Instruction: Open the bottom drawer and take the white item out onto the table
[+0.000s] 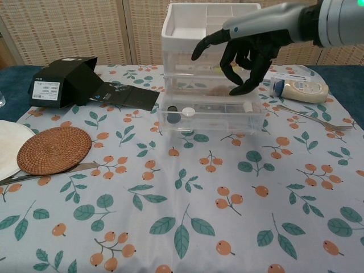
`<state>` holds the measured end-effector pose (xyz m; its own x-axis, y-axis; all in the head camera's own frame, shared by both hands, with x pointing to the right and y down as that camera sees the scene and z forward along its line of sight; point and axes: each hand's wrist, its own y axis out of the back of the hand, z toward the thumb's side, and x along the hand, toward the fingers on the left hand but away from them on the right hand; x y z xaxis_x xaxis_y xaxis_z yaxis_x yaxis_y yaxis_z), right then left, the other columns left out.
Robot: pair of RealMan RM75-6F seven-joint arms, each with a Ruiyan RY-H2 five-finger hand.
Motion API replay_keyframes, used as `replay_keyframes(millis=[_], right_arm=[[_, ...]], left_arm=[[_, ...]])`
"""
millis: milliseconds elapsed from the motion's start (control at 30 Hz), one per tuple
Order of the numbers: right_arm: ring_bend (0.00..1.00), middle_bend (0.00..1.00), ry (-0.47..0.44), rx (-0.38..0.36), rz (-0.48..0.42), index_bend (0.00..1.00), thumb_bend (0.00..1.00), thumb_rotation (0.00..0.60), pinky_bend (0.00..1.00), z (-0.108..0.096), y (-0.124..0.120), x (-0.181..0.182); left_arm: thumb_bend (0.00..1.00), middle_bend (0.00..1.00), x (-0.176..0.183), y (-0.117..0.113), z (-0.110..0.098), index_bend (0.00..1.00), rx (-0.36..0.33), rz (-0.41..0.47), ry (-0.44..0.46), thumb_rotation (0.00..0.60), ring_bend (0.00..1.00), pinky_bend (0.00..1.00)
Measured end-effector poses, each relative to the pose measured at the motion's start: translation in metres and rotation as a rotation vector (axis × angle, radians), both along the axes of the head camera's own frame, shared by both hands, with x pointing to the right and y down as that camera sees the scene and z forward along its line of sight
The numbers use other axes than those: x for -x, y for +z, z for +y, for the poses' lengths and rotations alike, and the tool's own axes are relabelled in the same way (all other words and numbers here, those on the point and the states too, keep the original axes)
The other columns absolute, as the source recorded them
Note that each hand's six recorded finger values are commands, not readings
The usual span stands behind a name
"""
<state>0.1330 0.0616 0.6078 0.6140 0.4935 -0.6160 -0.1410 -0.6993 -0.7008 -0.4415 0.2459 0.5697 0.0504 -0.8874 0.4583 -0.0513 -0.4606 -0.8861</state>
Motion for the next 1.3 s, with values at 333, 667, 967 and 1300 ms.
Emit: replay_keyframes(millis=[333, 667, 967, 1300], right_arm=[[0.84, 0.65, -0.19, -0.182, 0.14, 0.25, 0.31, 0.6, 1.0, -0.012, 0.022, 0.015], [0.88, 0.69, -0.3, -0.284, 0.203, 0.29, 0.31, 0.6, 1.0, -0.017, 0.042, 0.027], [0.93, 0.73, -0.371, -0.341, 0.22, 0.32, 0.31, 0.6, 1.0, -0.016, 0.057, 0.038], [0.94, 0.74, -0.393, -0.352, 0.204, 0.32, 0.31, 0.6, 1.0, -0.012, 0.074, 0.049]], left_arm=[[0.25, 0.07, 0.003, -0.001, 0.001, 0.1, -0.005, 0.001, -0.009, 0.6, 0.1, 0.06], [0.25, 0.07, 0.008, 0.001, 0.003, 0.1, 0.0, -0.003, -0.022, 0.6, 0.1, 0.06], [0.25, 0.07, 0.012, 0.001, 0.004, 0.1, -0.003, -0.008, -0.034, 0.6, 0.1, 0.06], [0.25, 0.07, 0.012, 0.0, 0.003, 0.1, -0.007, -0.009, -0.031, 0.6, 0.1, 0.06]])
